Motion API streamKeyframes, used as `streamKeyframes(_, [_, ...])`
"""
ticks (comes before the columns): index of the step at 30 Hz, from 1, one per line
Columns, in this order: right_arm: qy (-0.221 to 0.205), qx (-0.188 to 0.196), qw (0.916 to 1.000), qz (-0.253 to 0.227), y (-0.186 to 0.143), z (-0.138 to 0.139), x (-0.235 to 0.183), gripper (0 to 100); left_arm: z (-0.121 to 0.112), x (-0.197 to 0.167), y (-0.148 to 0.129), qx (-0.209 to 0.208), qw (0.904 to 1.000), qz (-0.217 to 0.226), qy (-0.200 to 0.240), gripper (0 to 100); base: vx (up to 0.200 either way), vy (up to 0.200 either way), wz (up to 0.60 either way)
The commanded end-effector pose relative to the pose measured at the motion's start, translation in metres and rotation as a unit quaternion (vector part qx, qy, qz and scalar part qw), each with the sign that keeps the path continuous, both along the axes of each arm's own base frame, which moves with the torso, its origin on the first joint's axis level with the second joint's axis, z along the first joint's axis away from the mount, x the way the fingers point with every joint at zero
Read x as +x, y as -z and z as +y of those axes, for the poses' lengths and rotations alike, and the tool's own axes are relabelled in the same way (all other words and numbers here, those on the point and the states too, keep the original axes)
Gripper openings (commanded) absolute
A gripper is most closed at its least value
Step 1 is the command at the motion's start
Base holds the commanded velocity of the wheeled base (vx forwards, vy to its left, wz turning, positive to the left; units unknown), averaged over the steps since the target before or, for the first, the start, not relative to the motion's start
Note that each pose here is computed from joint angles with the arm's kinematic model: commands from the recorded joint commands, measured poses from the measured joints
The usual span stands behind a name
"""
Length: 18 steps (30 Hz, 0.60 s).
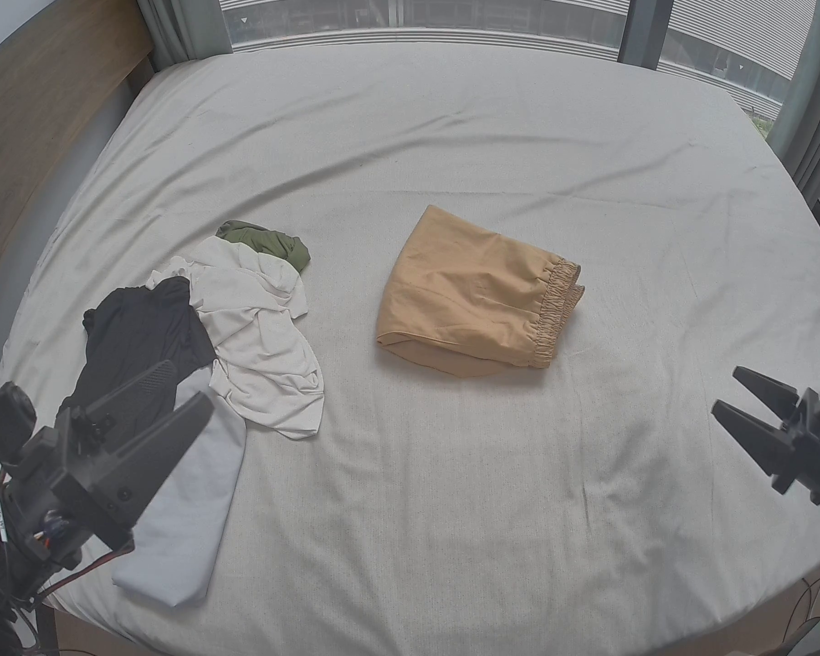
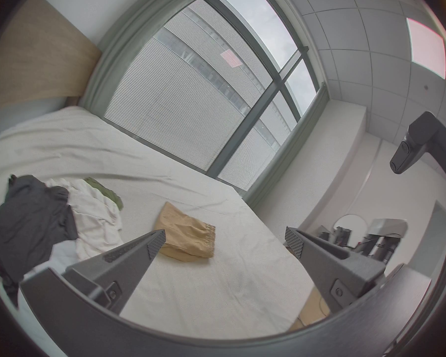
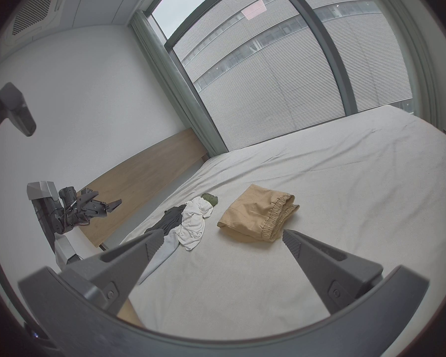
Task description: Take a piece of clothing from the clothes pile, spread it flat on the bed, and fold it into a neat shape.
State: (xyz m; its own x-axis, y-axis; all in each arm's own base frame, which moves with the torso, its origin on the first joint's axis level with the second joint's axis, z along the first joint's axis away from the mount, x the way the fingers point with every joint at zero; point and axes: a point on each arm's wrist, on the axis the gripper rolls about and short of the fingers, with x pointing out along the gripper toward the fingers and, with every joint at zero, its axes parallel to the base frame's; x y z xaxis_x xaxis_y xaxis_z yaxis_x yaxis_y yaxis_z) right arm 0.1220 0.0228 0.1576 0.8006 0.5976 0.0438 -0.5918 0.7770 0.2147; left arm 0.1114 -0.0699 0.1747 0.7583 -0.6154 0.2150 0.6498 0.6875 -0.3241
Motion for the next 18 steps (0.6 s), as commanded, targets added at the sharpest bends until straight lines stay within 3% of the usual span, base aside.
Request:
streamKeyframes(1, [0.044, -0.004, 0.9975, -0.055, 0.014, -0.011, -0.117, 100, 0.048, -0.052, 0.011, 0.025, 0.9812, -0.017, -0.191, 100, 0.000, 0.000, 0.00])
streamKeyframes(6, [0.034, -0.003, 0.9988, -0.036, 0.039, -0.010, -0.145, 100, 0.061, -0.082, 0.027, 0.054, 0.9764, -0.012, -0.209, 100, 0.000, 0.000, 0.00])
streamKeyframes(12, [0.039, -0.005, 0.9980, -0.050, 0.054, -0.010, -0.153, 100, 0.068, -0.115, 0.051, 0.076, 0.9697, -0.028, -0.231, 100, 0.000, 0.000, 0.00])
streamKeyframes(15, [0.048, -0.036, 0.9970, -0.048, 0.072, -0.011, -0.148, 100, 0.069, -0.129, 0.067, 0.094, 0.9629, -0.034, -0.251, 100, 0.000, 0.000, 0.00])
streamKeyframes(18, [0.097, -0.076, 0.9910, -0.053, 0.075, -0.012, -0.147, 100, 0.069, -0.129, 0.072, 0.121, 0.9568, -0.028, -0.263, 100, 0.000, 0.000, 0.00])
